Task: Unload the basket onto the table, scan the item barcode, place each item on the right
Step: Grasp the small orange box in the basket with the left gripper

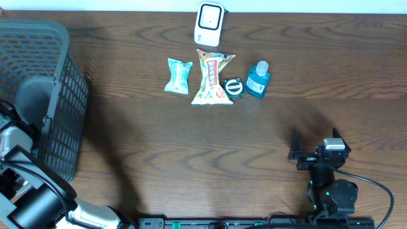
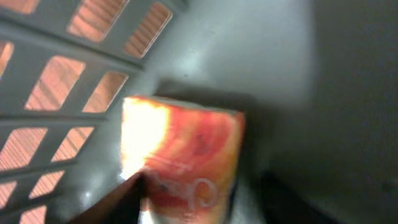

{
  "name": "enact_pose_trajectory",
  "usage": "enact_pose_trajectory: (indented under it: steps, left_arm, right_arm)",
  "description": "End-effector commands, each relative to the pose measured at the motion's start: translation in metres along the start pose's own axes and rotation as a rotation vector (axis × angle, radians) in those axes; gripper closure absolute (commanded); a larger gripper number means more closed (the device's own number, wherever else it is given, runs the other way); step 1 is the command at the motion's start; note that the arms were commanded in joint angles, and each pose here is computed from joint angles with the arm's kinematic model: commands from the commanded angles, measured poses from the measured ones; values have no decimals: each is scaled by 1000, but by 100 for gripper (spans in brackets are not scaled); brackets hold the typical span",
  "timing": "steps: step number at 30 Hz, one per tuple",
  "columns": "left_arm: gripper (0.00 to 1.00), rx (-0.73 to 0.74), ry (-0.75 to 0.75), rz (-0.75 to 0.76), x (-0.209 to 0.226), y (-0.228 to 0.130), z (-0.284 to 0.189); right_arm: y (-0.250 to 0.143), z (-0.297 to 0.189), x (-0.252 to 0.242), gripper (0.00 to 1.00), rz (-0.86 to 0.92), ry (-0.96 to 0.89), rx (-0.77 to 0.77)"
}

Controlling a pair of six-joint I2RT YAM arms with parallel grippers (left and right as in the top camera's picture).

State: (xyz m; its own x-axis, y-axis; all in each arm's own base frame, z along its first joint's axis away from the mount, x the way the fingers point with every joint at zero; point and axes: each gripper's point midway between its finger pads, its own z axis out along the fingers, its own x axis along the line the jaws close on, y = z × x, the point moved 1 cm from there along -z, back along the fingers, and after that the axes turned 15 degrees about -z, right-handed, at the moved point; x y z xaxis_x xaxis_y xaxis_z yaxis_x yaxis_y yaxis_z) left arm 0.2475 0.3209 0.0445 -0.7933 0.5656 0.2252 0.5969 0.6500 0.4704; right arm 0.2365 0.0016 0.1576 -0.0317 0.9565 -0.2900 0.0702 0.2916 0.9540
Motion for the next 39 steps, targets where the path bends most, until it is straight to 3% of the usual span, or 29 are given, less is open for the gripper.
enact_pose_trajectory:
  steps: [1, 4, 5, 11, 16, 21, 24, 28, 33, 39]
  left_arm:
    - [60, 52, -2, 19, -3, -15, 11]
    - [81, 50, -1, -29, -3, -15, 10]
    - [92, 46, 0, -59, -3, -13, 9]
    - [93, -71, -60, -319, -2, 21, -22]
    - [93, -257, -370, -451, -25, 76, -97]
    - [93, -485, -683, -779, -19, 126, -207]
    - [93, -544, -898, -839, -26, 138, -265]
    - [92, -505, -1181, -833, -58, 135, -328]
    - [92, -377, -1407, -658, -135, 106, -380]
    - [93, -297, -1488, -189, -248, 28, -408]
  right_arm:
    - [0, 0, 2, 1, -5, 9, -2]
    - [0, 0, 2, 1, -6, 9, -3]
    - [0, 0, 2, 1, -5, 9, -3]
    - [0, 0, 2, 1, -5, 9, -3]
    - [0, 0, 2, 1, -5, 9, -3]
    - [0, 0, 2, 1, -5, 9, -3]
    - [0, 0, 2, 1, -5, 9, -3]
    - [0, 0, 2, 1, -5, 9, -2]
    - [0, 0, 2, 1, -5, 9, -3]
    - [0, 0, 2, 1, -5, 9, -2]
